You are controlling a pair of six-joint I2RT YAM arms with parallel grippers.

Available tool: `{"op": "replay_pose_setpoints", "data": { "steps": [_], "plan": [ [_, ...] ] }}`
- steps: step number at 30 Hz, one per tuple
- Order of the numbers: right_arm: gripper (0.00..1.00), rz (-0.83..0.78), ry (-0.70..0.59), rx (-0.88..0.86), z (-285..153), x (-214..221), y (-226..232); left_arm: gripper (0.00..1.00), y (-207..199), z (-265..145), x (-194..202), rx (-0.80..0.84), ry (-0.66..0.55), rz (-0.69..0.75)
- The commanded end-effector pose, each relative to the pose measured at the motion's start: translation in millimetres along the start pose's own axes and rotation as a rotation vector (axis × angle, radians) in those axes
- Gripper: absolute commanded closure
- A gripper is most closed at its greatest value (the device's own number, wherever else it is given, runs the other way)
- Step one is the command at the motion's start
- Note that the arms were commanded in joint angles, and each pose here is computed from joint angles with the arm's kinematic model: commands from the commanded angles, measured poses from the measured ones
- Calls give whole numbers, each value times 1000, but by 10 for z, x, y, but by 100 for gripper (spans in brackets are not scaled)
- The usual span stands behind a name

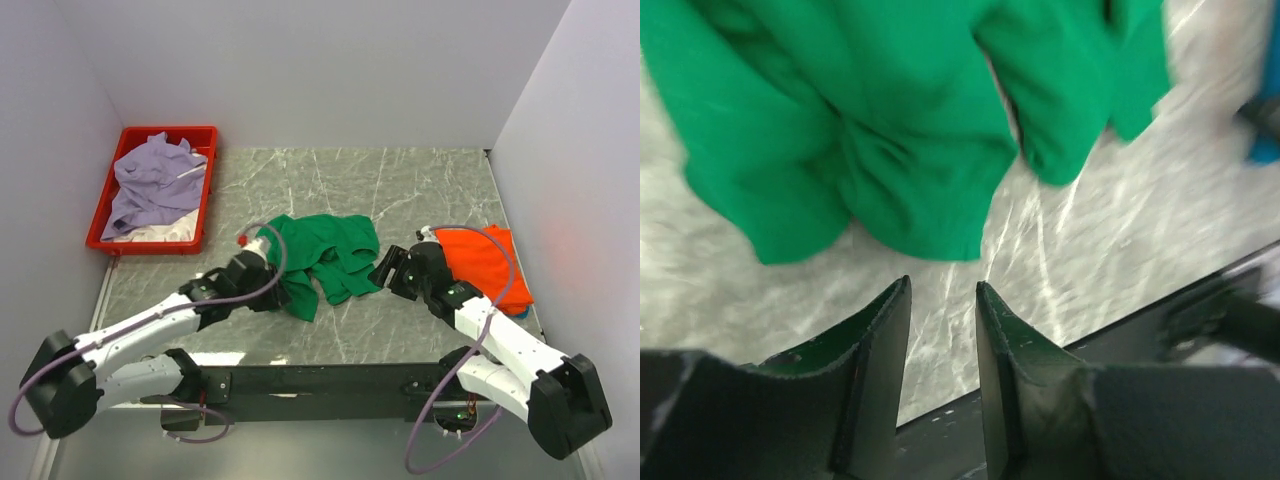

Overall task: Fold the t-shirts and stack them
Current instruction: Flatten the tshirt out

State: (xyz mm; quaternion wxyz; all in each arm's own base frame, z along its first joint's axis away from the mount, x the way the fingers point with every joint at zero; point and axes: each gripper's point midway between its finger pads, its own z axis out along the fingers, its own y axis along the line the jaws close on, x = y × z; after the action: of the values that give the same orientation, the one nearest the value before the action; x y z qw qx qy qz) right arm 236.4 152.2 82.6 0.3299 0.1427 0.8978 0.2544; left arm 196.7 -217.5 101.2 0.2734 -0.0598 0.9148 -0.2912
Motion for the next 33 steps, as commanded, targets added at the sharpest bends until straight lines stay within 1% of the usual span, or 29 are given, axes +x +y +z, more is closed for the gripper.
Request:
{"op": "replay_pose_setpoints", "data": {
  "steps": [1, 5, 6, 7, 8, 9, 10, 14, 17, 19, 22, 25, 26, 27, 29, 30, 32, 33],
  "plan": [
    [23, 10, -58, 9, 106, -98, -6, 63, -174, 109, 19, -37, -60, 66],
    [24, 19, -53, 25, 159, -69, -51, 63, -284, 244, 195, -98, -43, 184],
    [24, 20, -50, 28, 166, -57, -63, 62, -384, 248, 191, -105, -60, 215],
    [25, 19, -50, 31, 172, -54, -71, 62, -325, 321, 256, -150, -40, 244],
    [24, 20, -48, 33, 173, -46, -78, 62, -402, 332, 257, -152, -47, 266],
    [25, 20, -48, 33, 172, -43, -81, 61, -389, 366, 261, -174, -52, 281],
    [25, 20, -48, 35, 172, -42, -86, 61, -352, 434, 302, -199, -37, 294],
    [25, 18, -53, 38, 153, -54, -91, 60, -425, 579, 368, -199, -20, 316],
    [25, 14, -49, 40, 144, -37, -103, 59, -346, 680, 408, -246, -17, 337],
    [25, 12, -51, 40, 140, -37, -110, 55, -269, 760, 468, -276, 1, 359],
    [24, 8, -49, 41, 141, -23, -119, 51, -276, 856, 586, -257, 24, 380],
    [24, 8, -46, 42, 151, -23, -123, 52, -234, 908, 681, -272, 45, 384],
    [24, 6, -44, 42, 158, -14, -119, 55, -226, 908, 696, -279, 42, 389],
    [25, 7, -40, 47, 171, -11, -130, 65, -204, 898, 701, -290, 41, 391],
    [24, 7, -39, 48, 187, -17, -124, 79, -155, 870, 722, -305, 39, 377],
    [24, 7, -36, 54, 207, -13, -133, 90, -149, 832, 700, -307, 31, 368],
    [24, 9, -33, 58, 228, -23, -130, 98, -79, 773, 699, -324, 24, 350],
    [25, 9, -26, 65, 252, -8, -146, 99, -90, 714, 660, -318, 9, 338]
  ]
}}
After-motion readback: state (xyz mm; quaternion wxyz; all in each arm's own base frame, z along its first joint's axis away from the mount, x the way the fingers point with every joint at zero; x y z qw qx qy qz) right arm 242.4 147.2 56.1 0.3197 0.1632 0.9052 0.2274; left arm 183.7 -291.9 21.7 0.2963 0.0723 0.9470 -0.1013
